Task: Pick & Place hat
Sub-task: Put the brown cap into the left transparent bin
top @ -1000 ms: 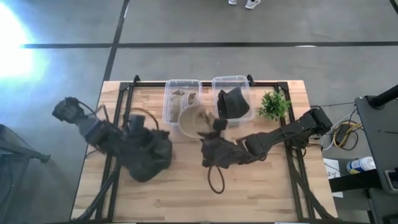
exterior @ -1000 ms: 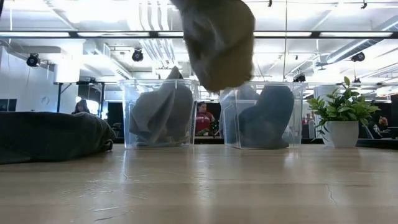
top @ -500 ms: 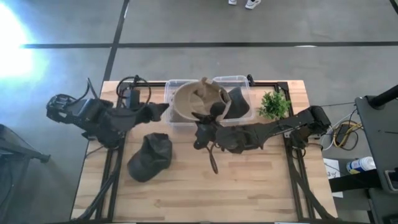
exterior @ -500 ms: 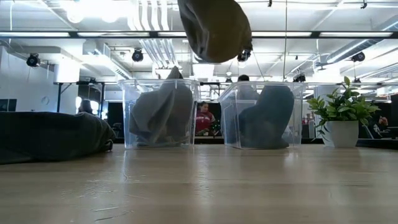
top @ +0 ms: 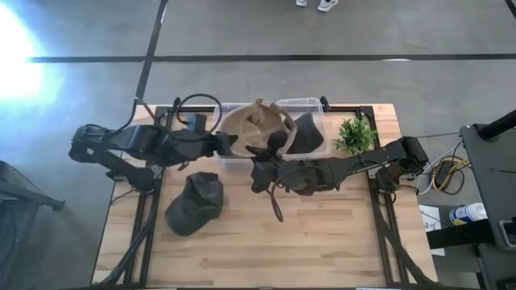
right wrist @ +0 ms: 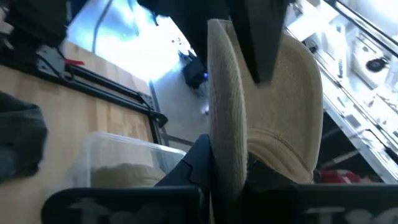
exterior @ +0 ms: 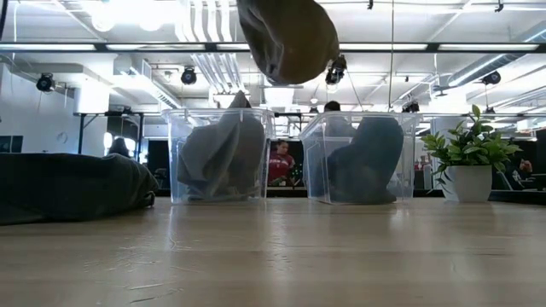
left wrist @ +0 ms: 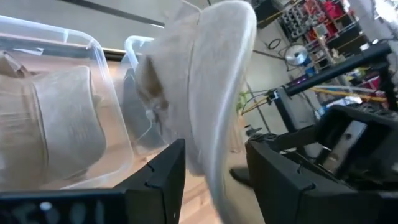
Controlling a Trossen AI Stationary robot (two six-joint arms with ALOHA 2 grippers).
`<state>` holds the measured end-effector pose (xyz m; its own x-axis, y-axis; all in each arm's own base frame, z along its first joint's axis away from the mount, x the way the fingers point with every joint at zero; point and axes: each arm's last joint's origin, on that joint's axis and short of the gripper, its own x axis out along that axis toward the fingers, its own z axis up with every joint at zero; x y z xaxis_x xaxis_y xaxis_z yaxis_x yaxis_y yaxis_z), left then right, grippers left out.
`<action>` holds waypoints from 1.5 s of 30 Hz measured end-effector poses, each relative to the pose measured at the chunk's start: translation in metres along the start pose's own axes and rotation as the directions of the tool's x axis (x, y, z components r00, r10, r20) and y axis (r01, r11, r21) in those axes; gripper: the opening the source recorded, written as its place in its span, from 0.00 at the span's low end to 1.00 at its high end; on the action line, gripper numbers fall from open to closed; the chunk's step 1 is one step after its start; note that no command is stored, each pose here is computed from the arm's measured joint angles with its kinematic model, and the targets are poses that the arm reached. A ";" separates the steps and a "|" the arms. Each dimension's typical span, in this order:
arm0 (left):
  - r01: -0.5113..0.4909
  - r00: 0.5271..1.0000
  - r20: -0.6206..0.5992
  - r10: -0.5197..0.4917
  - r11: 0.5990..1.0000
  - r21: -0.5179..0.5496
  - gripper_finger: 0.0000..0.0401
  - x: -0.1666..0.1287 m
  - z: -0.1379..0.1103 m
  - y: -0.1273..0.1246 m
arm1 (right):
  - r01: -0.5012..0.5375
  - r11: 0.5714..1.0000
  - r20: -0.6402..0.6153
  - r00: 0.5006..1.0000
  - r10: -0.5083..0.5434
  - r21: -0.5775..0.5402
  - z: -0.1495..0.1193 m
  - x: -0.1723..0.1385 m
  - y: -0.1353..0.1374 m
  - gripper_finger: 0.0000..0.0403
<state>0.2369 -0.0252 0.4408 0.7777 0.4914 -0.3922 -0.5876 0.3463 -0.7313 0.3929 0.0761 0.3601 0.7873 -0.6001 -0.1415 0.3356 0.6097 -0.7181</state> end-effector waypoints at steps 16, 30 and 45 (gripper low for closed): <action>-0.044 0.999 -0.012 0.046 0.995 0.092 0.02 0.006 -0.002 0.004 | -0.038 0.997 0.022 0.999 0.037 0.072 0.000 0.000 0.002 0.15; -0.437 0.895 0.228 0.383 0.855 0.279 0.01 -0.049 0.055 0.028 | -0.083 0.976 -0.218 0.968 0.128 0.203 -0.030 -0.007 0.014 0.39; -0.577 0.684 0.039 0.728 0.508 0.640 0.01 0.089 0.014 0.041 | 0.045 0.912 -0.479 0.861 0.172 0.408 -0.065 -0.031 0.023 0.40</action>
<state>0.2783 0.0437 0.3836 0.0955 0.6193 -0.7793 -0.8902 0.4035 0.2116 0.3426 0.0750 0.3030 0.4875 -0.6600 -0.5717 0.5526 0.7401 -0.3832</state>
